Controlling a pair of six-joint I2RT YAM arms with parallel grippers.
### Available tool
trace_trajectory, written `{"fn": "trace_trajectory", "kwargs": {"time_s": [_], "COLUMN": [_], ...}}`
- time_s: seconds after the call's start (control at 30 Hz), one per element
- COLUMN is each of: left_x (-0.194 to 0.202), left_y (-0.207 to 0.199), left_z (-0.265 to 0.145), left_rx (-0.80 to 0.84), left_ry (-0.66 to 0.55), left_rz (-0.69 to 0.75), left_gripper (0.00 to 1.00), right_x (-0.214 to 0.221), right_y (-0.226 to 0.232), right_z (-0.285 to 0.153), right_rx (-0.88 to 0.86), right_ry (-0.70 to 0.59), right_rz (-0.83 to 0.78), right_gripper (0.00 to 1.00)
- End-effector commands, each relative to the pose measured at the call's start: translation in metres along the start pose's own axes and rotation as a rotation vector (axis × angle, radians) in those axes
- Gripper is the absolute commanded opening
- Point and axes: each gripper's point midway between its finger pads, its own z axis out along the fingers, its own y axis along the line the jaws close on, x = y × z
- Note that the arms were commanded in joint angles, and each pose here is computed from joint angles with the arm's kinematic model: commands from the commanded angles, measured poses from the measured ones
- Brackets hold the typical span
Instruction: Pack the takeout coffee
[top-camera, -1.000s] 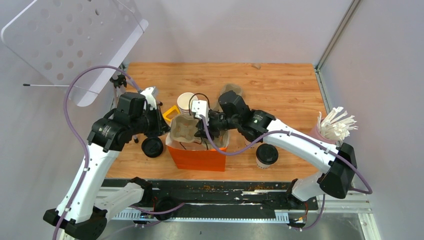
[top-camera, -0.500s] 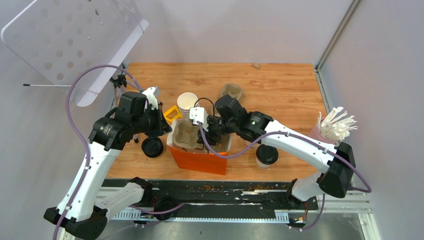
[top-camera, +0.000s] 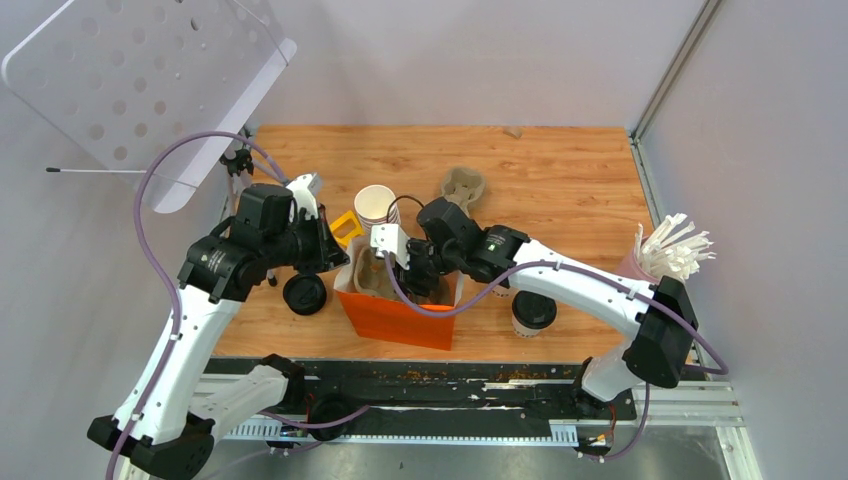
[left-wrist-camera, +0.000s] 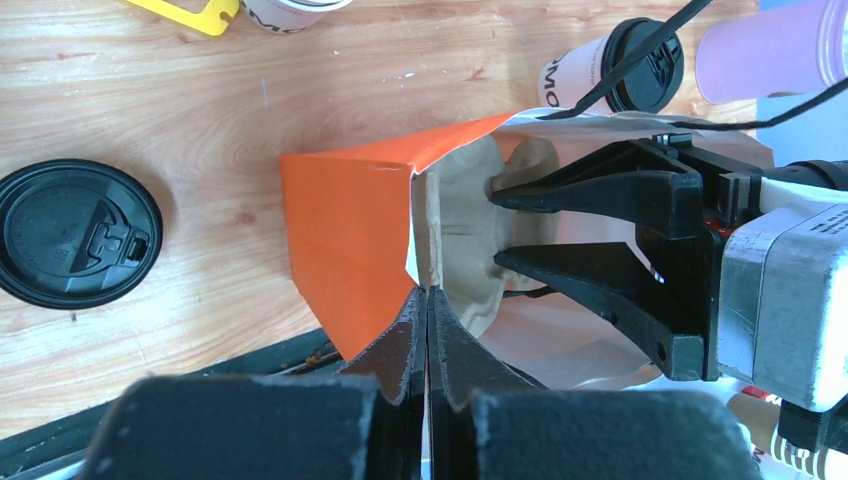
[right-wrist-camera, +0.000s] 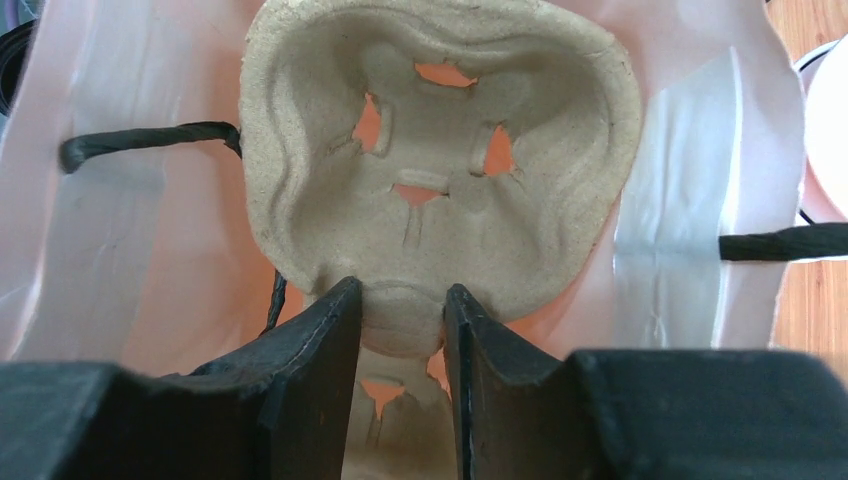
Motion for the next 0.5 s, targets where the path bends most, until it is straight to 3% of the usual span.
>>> {"fn": "trace_trajectory", "kwargs": {"time_s": [0.0, 0.47], "left_x": [-0.003, -0.001], "left_y": [-0.008, -0.005], "left_z": [0.0, -0.001], "left_rx": [0.043, 0.024], "left_ry": [-0.021, -0.003], "left_rz": [-0.01, -0.017], "left_gripper": [0.0, 0.02], "right_x": [-0.008, -0.002], "right_y": [-0.002, 0.0], "right_z": [-0.001, -0.007], "right_rx": [0.017, 0.047], "right_ry": [-0.013, 0.057], "right_rz": [-0.034, -0.018], "right_gripper": [0.36, 0.34]}}
